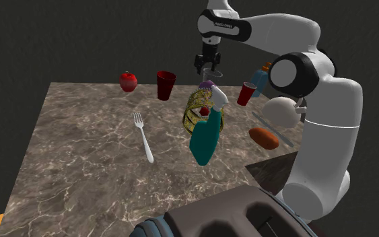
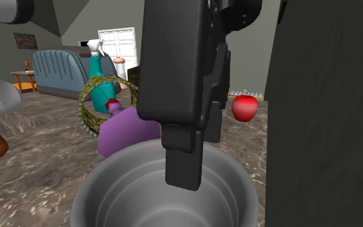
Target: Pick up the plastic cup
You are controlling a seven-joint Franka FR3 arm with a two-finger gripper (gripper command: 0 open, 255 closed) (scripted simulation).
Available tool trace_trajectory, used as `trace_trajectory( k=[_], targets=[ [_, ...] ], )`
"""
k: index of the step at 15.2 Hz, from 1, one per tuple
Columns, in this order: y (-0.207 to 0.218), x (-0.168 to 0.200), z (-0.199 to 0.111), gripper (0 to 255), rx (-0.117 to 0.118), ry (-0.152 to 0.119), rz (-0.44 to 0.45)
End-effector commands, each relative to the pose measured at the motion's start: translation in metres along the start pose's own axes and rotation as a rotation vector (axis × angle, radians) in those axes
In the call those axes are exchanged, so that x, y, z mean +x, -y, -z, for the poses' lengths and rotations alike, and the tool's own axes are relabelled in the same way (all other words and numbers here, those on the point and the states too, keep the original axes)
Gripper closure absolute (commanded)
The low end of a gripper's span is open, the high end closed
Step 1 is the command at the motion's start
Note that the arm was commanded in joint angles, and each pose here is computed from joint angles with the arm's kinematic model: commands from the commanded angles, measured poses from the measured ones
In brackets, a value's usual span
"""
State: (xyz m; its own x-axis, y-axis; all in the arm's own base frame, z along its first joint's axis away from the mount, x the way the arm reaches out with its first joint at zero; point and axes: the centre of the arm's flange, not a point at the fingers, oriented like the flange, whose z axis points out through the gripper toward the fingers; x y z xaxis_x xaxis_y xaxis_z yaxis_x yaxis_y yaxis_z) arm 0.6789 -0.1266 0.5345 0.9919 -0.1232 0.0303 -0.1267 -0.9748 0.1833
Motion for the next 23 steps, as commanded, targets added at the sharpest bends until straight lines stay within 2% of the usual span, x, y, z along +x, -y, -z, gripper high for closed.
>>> trace_trajectory(
  k=[1, 3, 5, 6, 15, 23],
  targets=[
    [0.002, 0.001, -0.009, 0, 0.0, 0.0, 0.0],
    [0.004, 0.0, -0.023, 0, 0.0, 0.0, 0.0],
    [0.004, 0.0, -0.023, 0, 0.0, 0.0, 0.0],
    [0.005, 0.0, -0.023, 255, 0.0, 0.0, 0.0],
    [0.004, 0.0, -0.023, 255, 0.0, 0.0, 0.0],
    [-0.003, 0.002, 0.019, 255, 0.0, 0.0, 0.0]
  ],
)
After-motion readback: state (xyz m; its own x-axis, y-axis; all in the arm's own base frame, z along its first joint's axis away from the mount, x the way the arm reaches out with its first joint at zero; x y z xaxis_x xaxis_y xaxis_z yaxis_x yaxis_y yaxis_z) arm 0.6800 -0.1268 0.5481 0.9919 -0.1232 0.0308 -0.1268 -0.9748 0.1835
